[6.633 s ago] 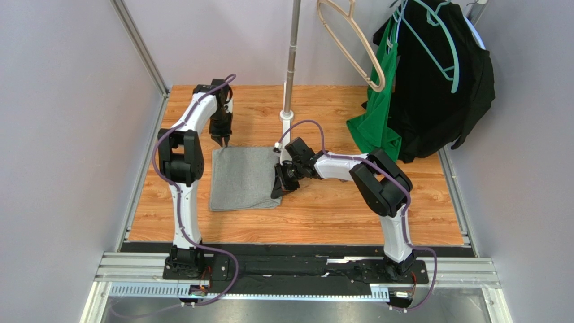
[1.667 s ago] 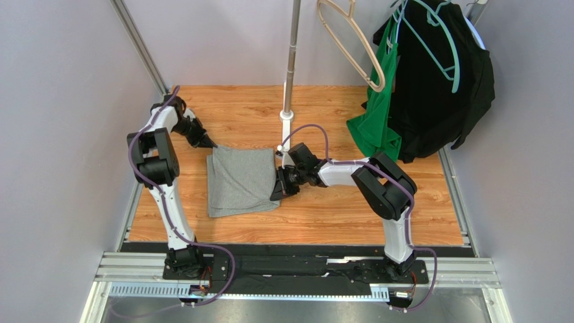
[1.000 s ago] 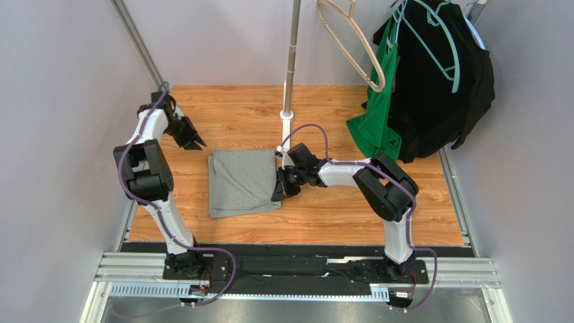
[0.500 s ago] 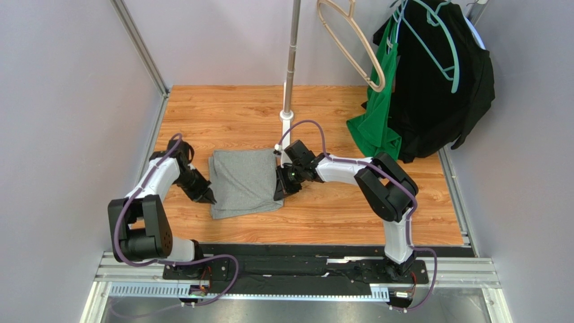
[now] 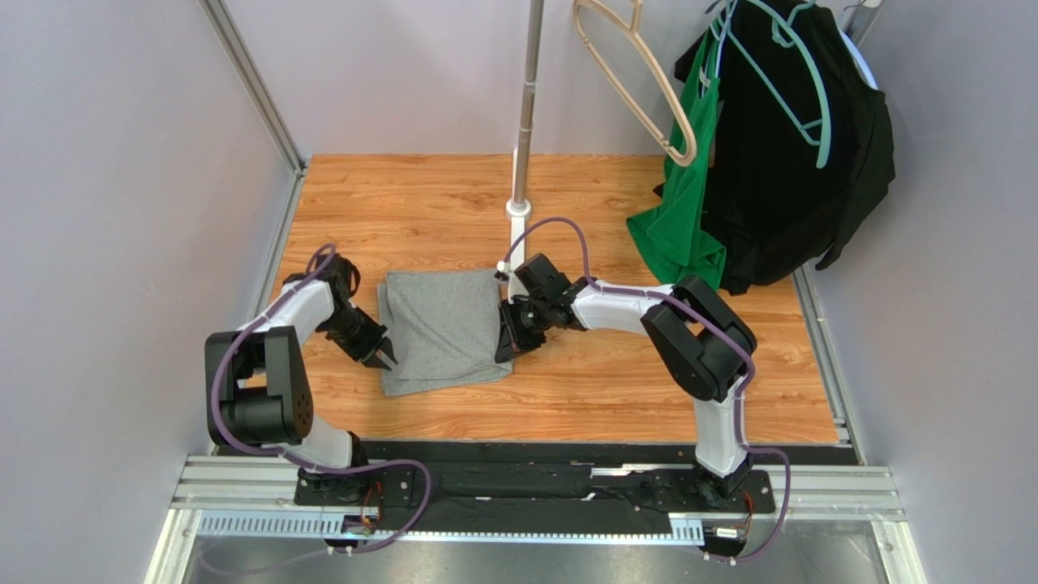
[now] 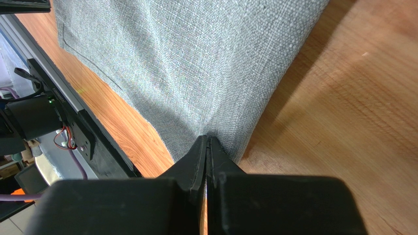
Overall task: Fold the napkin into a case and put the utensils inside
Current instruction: Smooth out the lower triangle-folded napkin at the center of the board.
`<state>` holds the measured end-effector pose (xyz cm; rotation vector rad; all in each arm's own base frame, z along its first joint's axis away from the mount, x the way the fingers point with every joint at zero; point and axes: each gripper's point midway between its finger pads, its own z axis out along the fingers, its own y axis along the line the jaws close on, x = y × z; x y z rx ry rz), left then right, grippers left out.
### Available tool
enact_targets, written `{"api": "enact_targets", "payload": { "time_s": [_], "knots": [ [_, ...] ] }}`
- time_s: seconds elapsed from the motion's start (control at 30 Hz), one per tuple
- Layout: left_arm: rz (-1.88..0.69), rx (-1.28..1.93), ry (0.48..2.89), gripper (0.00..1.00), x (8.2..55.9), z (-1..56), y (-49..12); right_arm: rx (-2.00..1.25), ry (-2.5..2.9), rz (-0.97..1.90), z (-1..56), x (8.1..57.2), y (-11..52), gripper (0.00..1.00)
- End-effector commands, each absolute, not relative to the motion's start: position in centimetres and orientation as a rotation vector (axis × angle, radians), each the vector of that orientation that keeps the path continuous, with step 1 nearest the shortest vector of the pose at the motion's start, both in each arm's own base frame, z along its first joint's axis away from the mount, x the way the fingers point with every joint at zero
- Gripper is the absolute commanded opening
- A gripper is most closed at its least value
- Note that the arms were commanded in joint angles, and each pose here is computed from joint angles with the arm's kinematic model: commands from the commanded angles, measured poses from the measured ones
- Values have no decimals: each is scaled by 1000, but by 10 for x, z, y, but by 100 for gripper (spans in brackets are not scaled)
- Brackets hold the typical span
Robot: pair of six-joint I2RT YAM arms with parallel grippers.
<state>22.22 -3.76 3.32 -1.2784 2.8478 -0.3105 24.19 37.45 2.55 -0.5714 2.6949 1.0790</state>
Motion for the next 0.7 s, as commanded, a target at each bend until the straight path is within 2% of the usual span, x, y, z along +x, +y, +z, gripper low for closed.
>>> {"api": "enact_targets", "payload": {
  "time_s": [0.0, 0.67],
  "knots": [
    [-267, -1323, 2822, 28, 227, 27, -35, -609, 2620, 1098, 42, 243, 379, 0],
    [-167, -1331, 2891, 28, 200, 23, -30, -611, 2617, 1103, 39, 242, 378, 0]
  ]
}}
